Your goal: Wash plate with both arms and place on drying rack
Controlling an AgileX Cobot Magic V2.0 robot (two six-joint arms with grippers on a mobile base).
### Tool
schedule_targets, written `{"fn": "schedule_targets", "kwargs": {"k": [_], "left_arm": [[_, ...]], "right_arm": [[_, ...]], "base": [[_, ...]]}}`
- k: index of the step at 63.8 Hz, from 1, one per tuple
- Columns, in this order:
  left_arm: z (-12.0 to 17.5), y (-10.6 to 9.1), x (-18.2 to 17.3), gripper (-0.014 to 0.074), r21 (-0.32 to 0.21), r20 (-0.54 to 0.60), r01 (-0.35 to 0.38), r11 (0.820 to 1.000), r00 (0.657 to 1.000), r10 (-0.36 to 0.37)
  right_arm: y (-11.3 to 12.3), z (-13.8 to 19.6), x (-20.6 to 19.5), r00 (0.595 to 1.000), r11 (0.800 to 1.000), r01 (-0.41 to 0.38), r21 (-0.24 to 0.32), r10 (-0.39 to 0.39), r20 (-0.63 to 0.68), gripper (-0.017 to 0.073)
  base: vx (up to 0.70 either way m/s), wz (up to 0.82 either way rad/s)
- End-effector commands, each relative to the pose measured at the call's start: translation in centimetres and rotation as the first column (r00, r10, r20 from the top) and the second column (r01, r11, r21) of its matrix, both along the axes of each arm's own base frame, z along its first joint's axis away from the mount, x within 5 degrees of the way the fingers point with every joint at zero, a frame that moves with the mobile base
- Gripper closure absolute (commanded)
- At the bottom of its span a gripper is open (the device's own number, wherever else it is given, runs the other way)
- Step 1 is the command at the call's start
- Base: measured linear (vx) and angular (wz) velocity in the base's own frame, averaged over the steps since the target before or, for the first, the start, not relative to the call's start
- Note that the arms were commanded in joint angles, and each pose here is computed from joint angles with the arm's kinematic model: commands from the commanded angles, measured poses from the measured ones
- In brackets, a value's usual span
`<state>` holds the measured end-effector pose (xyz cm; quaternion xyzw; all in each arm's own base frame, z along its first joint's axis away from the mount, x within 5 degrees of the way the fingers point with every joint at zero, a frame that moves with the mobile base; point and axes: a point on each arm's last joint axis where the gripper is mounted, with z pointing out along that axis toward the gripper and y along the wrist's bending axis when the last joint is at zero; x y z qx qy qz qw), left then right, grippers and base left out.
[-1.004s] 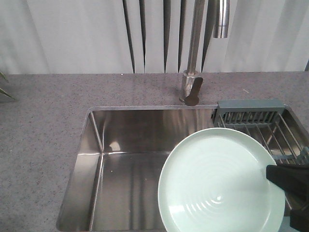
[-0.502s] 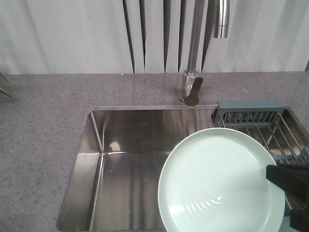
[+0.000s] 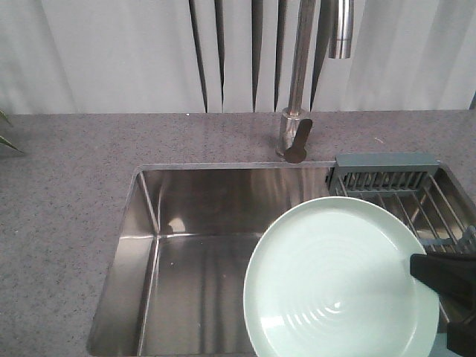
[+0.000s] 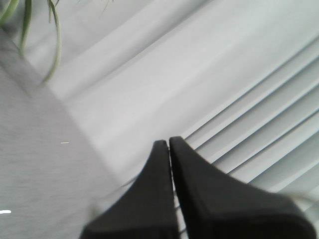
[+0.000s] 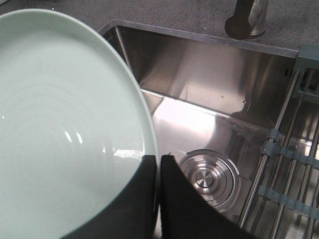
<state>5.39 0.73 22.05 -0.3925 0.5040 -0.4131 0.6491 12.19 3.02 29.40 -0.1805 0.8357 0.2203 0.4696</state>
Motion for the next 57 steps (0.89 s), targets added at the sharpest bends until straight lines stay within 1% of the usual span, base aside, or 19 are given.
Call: {"fn": "schedule_targets", "kwargs": {"k": [1, 3, 8, 10, 11, 15, 16, 21, 25, 29, 33, 38, 42, 44, 51, 55, 57], "left_arm": [[4.1, 0.6, -1.3, 0.0600, -0.145, 0.215, -0.008, 0.989, 0.976, 0.039], [5.2, 0.5, -1.7, 0.0600, -0.124, 0.246, -0.009, 0.992, 0.968, 0.040], [8.1, 0.3, -2.8, 0.0600, -0.023, 0.328, -0.034, 0.999, 0.944, 0.040], [9.2, 0.3, -3.2, 0.0600, 0.012, 0.353, -0.046, 0.999, 0.935, 0.039], [9.7, 0.2, -3.3, 0.0600, 0.037, 0.361, -0.054, 0.998, 0.932, 0.037], [11.9, 0.0, -3.8, 0.0600, 0.099, 0.388, -0.074, 0.992, 0.921, 0.030], [12.6, -0.1, -3.9, 0.0600, 0.119, 0.390, -0.079, 0.990, 0.921, 0.027], [14.7, -0.3, -3.6, 0.0600, 0.175, 0.374, -0.086, 0.981, 0.927, 0.015], [16.4, -0.4, -2.7, 0.0600, 0.223, 0.338, -0.082, 0.971, 0.941, 0.002], [17.4, -0.5, -1.5, 0.0600, 0.264, 0.297, -0.074, 0.962, 0.955, -0.008], [18.4, -0.6, 0.4, 0.0600, 0.285, 0.248, -0.048, 0.957, 0.968, -0.025], [18.9, -1.0, 2.8, 0.0600, 0.326, 0.185, -0.007, 0.946, 0.981, -0.056], [19.1, -1.4, 5.0, 0.0600, 0.327, 0.134, 0.038, 0.944, 0.987, -0.086], [19.1, -1.7, 5.9, 0.0600, 0.334, 0.111, 0.062, 0.941, 0.988, -0.105], [19.0, -3.2, 9.6, 0.0600, 0.373, 0.037, 0.146, 0.916, 0.984, -0.172], [18.8, -4.3, 11.4, 0.0600, 0.383, 0.003, 0.197, 0.902, 0.977, -0.215], [18.7, -4.8, 12.2, 0.0600, 0.399, -0.004, 0.215, 0.891, 0.973, -0.233]], "right_arm": [[0.0, 1.2, 0.3, 0.998, 0.999, 0.016, 0.042, -0.019, 0.054, 0.0561], [0.0, 1.2, 0.3, 0.998, 0.999, 0.016, 0.042, -0.019, 0.054, 0.0561], [0.0, 1.2, 0.3, 0.998, 0.999, 0.016, 0.042, -0.019, 0.054, 0.0561], [0.0, 1.2, 0.3, 0.998, 0.999, 0.016, 0.042, -0.019, 0.054, 0.0561], [0.0, 1.2, 0.3, 0.998, 0.999, 0.016, 0.042, -0.019, 0.054, 0.0561], [0.0, 1.2, 0.3, 0.998, 0.999, 0.016, 0.042, -0.019, 0.054, 0.0561], [0.0, 1.2, 0.3, 0.998, 0.999, 0.016, 0.042, -0.019, 0.054, 0.0561], [0.0, 1.2, 0.3, 0.998, 0.999, 0.016, 0.042, -0.019, 0.054, 0.0561], [0.0, 1.2, 0.3, 0.998, 0.999, 0.016, 0.042, -0.019, 0.054, 0.0561], [0.0, 1.2, 0.3, 0.998, 0.999, 0.016, 0.042, -0.019, 0.054, 0.0561], [0.0, 1.2, 0.3, 0.998, 0.999, 0.016, 0.042, -0.019, 0.054, 0.0561], [0.0, 1.2, 0.3, 0.998, 0.999, 0.016, 0.042, -0.019, 0.054, 0.0561], [0.0, 1.2, 0.3, 0.998, 0.999, 0.016, 0.042, -0.019, 0.054, 0.0561], [0.0, 1.2, 0.3, 0.998, 0.999, 0.016, 0.042, -0.019, 0.054, 0.0561], [0.0, 1.2, 0.3, 0.998, 0.999, 0.016, 0.042, -0.019, 0.054, 0.0561], [0.0, 1.2, 0.3, 0.998, 0.999, 0.016, 0.042, -0.019, 0.054, 0.0561], [0.0, 1.2, 0.3, 0.998, 0.999, 0.016, 0.042, -0.019, 0.054, 0.0561]], "base": [[0.00, 0.00], [0.00, 0.00], [0.00, 0.00], [0.00, 0.00], [0.00, 0.00], [0.00, 0.00], [0.00, 0.00], [0.00, 0.00], [0.00, 0.00], [0.00, 0.00], [0.00, 0.00], [0.00, 0.00], [0.00, 0.00], [0.00, 0.00], [0.00, 0.00], [0.00, 0.00], [0.00, 0.00]]}}
